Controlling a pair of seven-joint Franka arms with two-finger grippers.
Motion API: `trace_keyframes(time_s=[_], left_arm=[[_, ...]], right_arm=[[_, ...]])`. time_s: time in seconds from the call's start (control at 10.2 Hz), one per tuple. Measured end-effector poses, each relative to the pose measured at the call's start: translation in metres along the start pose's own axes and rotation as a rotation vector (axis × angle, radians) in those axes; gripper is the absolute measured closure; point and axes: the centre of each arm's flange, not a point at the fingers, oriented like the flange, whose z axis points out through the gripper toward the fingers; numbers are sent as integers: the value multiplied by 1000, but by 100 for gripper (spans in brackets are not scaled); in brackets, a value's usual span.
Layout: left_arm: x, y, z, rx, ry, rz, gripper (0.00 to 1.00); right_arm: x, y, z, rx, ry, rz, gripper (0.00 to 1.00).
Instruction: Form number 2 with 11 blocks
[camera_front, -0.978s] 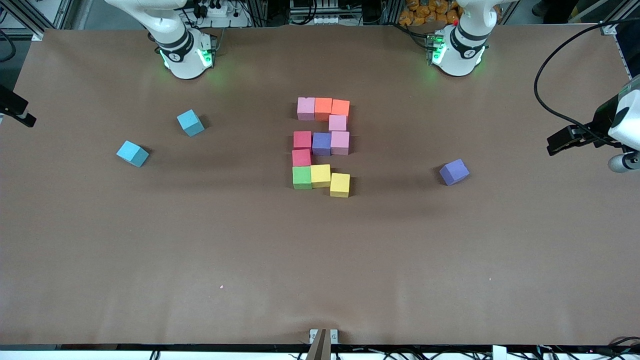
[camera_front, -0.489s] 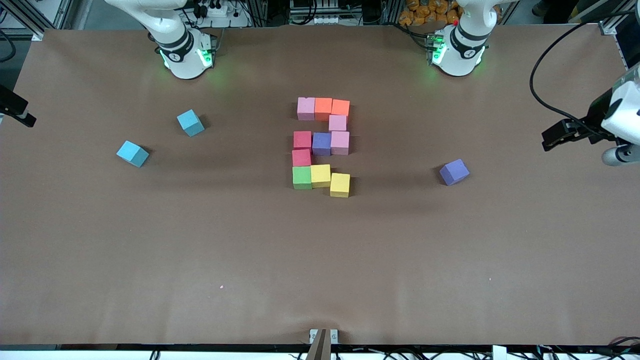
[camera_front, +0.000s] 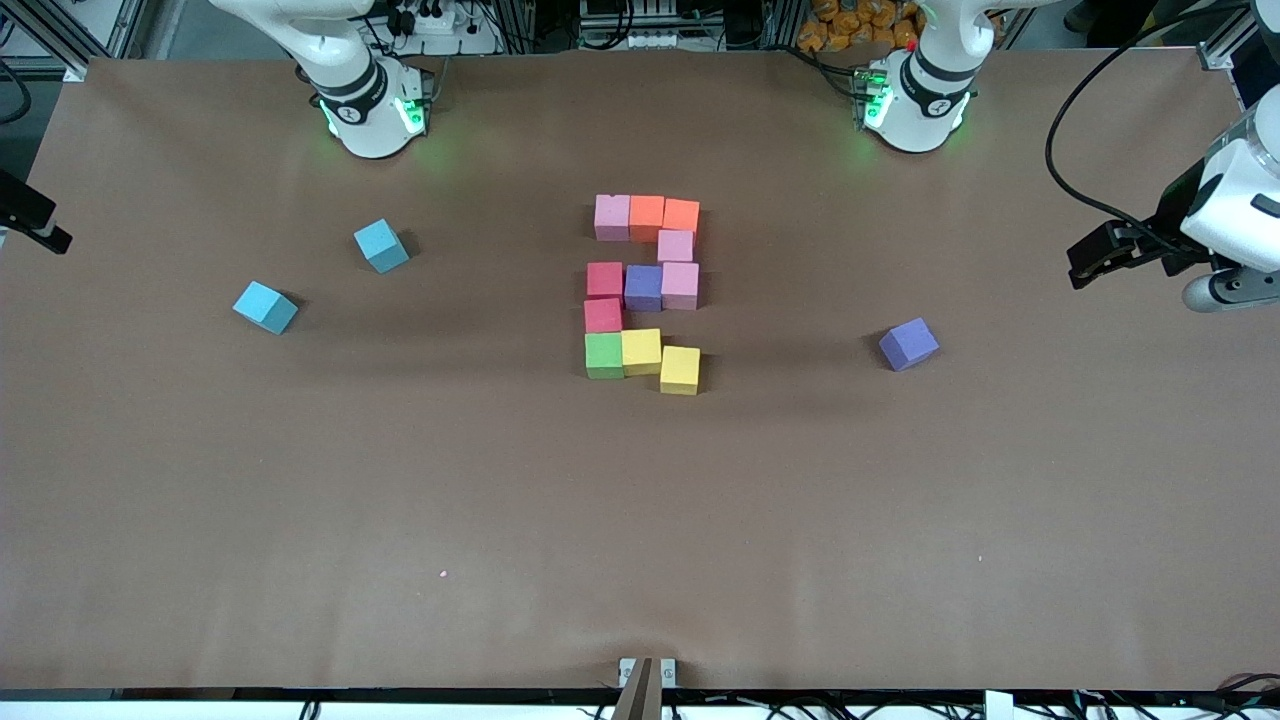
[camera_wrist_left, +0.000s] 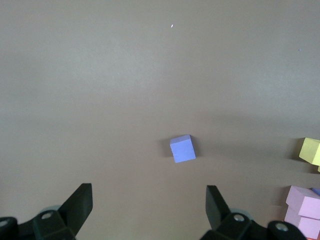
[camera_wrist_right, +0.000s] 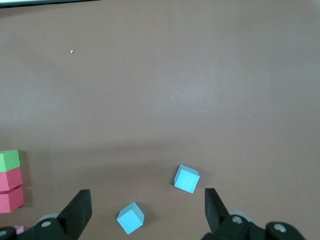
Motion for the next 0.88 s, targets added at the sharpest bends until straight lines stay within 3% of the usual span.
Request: trace_keyframes(time_s=[0.39, 0.68, 0.88], left_arm=[[0, 0, 0, -17, -3, 65, 0], [3, -17, 1, -27, -6, 42, 0], [4, -18, 0, -30, -5, 39, 0]], right_arm=[[0, 0, 0, 0, 0, 0, 0], [0, 0, 0, 0, -3, 0, 0], [-3, 0, 2, 2, -30, 0, 0]])
